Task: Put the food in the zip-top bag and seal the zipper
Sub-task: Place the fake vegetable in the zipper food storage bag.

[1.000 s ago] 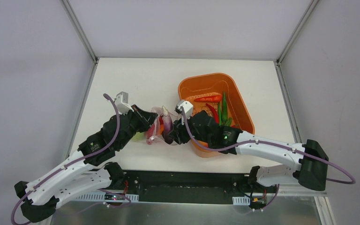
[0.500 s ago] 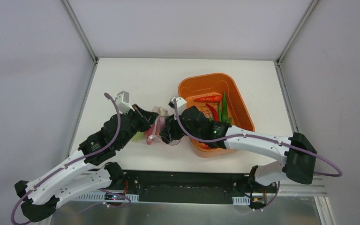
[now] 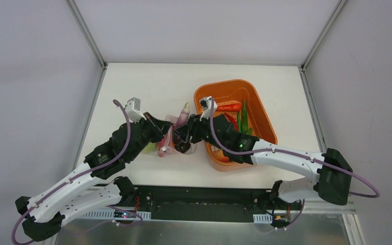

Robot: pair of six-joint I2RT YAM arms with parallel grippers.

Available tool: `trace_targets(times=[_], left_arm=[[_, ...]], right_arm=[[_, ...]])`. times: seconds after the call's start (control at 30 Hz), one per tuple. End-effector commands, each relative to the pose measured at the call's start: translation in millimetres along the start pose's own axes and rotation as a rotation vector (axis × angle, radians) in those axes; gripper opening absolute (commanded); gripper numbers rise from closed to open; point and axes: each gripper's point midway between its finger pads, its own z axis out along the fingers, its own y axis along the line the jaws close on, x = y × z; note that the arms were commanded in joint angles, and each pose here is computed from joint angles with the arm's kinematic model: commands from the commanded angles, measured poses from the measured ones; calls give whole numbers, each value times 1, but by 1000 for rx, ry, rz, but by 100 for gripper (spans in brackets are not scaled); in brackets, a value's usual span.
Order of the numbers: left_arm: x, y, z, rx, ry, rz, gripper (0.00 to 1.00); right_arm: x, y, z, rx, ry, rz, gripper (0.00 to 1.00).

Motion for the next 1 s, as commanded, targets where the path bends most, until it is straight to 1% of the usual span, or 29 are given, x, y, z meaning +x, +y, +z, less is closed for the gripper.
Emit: trace_targets(times=[0.0,0.17,0.23,0.3,0.37,0.47,0.57,0.67,0.77,0.87,0.93,0.97], left_arm=[[-15,-26,-5,75,-20,-31,0],[-17,-27,-8,79,-20,-40,0],[-19,-26,-9,78,-29,-42,0],[-19,-23,-10,70,-34,-42,0],[-20,-21,-10,63,-39,-40,0],[-21,-21,-11,61,-41,-38,0],[-19,-22,-9,61,-33,-32,0],[-18,-23,-9,64,-26,-25,0],[-18,-25,-9,69,-23,-25,0],[-19,-26,-10,74,-22,-19,0],[-17,-24,-11,73,-17,-22,0],[-16,-24,-10,74,-18,-28,0]], right_arm=[[-14,10,8,-40,-101,110,35],[18,-2,25,-5,-43,-42,39],[31,7,24,-85,-3,-115,47],[40,12,20,-120,58,-163,54],[38,20,12,-151,85,-194,64],[20,23,-3,-139,28,-178,76],[3,25,-20,-140,-25,-177,82],[-10,17,-30,-94,-75,-183,84],[-12,9,-30,-72,-69,-186,79],[-6,4,-24,-53,-29,-185,69],[1,2,-21,-48,5,-178,57],[5,2,-21,-52,19,-178,54]])
